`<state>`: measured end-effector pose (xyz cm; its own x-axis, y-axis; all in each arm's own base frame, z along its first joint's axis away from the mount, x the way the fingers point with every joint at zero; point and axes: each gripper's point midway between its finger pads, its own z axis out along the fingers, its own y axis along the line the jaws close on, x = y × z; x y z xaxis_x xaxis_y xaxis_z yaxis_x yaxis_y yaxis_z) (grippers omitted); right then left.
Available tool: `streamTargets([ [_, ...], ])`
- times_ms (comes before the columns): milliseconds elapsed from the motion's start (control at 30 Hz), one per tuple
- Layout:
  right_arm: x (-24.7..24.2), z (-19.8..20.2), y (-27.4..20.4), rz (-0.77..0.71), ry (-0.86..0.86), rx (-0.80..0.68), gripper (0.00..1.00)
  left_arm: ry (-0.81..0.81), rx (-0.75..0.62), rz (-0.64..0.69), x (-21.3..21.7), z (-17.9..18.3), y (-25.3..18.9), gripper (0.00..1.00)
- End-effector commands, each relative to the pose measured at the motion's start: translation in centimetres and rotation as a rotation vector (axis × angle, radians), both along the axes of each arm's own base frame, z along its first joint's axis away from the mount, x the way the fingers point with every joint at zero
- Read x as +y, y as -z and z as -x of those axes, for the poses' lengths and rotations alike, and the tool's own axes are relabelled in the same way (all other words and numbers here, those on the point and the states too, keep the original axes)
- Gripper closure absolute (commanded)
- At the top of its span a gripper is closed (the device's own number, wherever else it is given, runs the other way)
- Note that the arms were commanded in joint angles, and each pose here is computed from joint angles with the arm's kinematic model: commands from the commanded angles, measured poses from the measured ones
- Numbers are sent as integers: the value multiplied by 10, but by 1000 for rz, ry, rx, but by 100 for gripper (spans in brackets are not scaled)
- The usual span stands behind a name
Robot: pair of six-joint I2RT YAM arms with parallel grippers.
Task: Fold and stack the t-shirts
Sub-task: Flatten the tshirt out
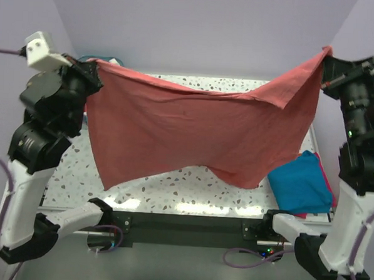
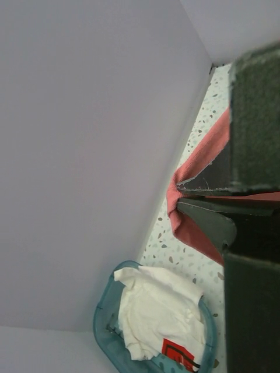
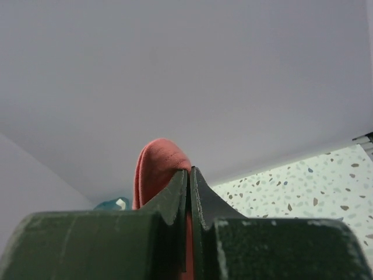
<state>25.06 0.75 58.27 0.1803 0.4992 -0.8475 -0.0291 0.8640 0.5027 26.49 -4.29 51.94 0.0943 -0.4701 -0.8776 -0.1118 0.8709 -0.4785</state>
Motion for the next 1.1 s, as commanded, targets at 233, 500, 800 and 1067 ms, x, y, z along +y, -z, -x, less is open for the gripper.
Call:
streamTargets([
  [233, 49, -250, 53, -14, -314, 51, 100, 177, -25, -68, -44, -228, 52, 100],
  [500, 21, -273, -53, -37, -179, -327, 100, 324, -426, -6, -29, -305, -68, 100],
  [800, -2, -227, -84, -16, -112, -408, 100, 312, -575, 18, 39, -263, -107, 100],
  [1067, 6, -212, 53, -53, -144, -110, 100, 356, -225, 85, 27, -259, 57, 100],
])
